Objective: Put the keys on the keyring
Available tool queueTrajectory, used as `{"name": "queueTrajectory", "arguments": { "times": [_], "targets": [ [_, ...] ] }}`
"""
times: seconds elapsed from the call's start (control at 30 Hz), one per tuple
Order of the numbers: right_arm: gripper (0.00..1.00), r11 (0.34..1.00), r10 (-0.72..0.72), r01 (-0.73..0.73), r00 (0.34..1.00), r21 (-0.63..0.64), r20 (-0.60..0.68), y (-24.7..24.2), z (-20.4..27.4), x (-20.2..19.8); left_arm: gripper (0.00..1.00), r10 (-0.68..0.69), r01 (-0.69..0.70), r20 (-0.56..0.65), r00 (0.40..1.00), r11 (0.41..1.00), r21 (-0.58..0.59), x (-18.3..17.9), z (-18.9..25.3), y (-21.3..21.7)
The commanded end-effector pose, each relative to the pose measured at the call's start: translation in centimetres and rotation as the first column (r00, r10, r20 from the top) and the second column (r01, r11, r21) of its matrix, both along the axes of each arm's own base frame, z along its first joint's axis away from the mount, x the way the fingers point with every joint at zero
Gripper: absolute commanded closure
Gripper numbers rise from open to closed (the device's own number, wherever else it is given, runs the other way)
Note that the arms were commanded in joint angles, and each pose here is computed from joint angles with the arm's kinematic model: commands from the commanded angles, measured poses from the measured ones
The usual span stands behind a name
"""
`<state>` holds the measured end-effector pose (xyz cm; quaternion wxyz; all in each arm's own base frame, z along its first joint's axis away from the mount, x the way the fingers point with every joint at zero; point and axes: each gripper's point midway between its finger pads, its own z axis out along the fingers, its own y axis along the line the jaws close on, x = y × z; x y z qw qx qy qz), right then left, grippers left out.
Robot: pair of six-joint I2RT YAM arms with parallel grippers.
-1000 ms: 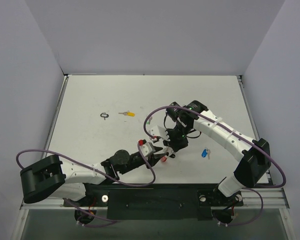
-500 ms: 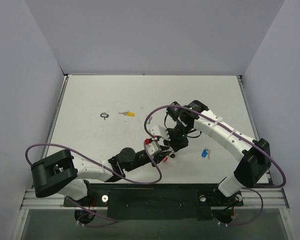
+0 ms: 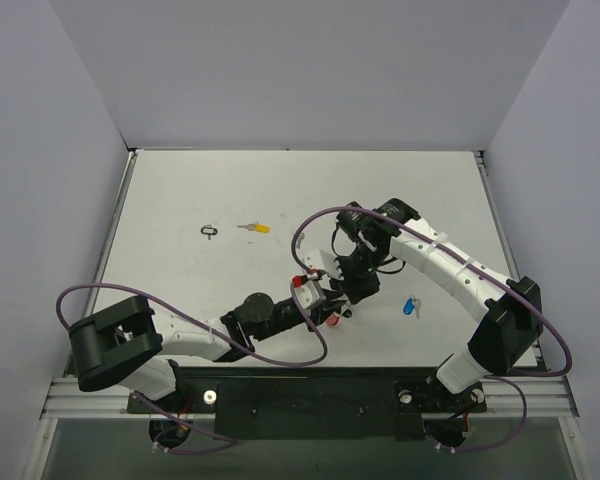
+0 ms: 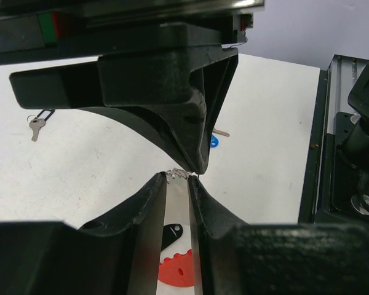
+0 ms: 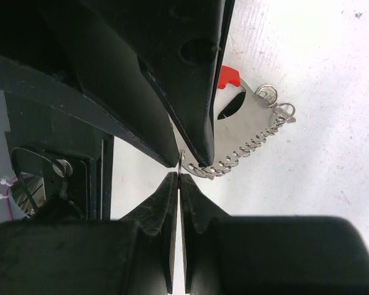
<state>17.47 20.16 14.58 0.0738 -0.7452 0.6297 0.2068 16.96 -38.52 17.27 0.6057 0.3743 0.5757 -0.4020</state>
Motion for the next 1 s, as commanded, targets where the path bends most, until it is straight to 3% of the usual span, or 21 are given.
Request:
{"name": "queueTrajectory", "arguments": {
  "times": [0.0,0.2,0.97],
  "targets": [
    [1.00,0.999,-0.021,0.022,1.000,0.040,-0.019,0.6,1.2,-0.4,0.69,-0.028,0.032,0.063,0.998,0.997,-0.070,-0.4,2.6,-0.7],
    [1.00,0.996,-0.031,0.035,0.998,0.087,-0.052,0.7,1.5,-0.6,0.67,0.000,0.007,0.037,0.999,0.980,-0.198,-0.6,3.8,1.4],
    [1.00,0.992,-0.022,0.031,0.997,0.122,-0.072,0.9,1.7,-1.0,0.68,-0.037,0.040,0.026,0.999,0.990,-0.135,-0.4,2.7,0.1]
  ]
}}
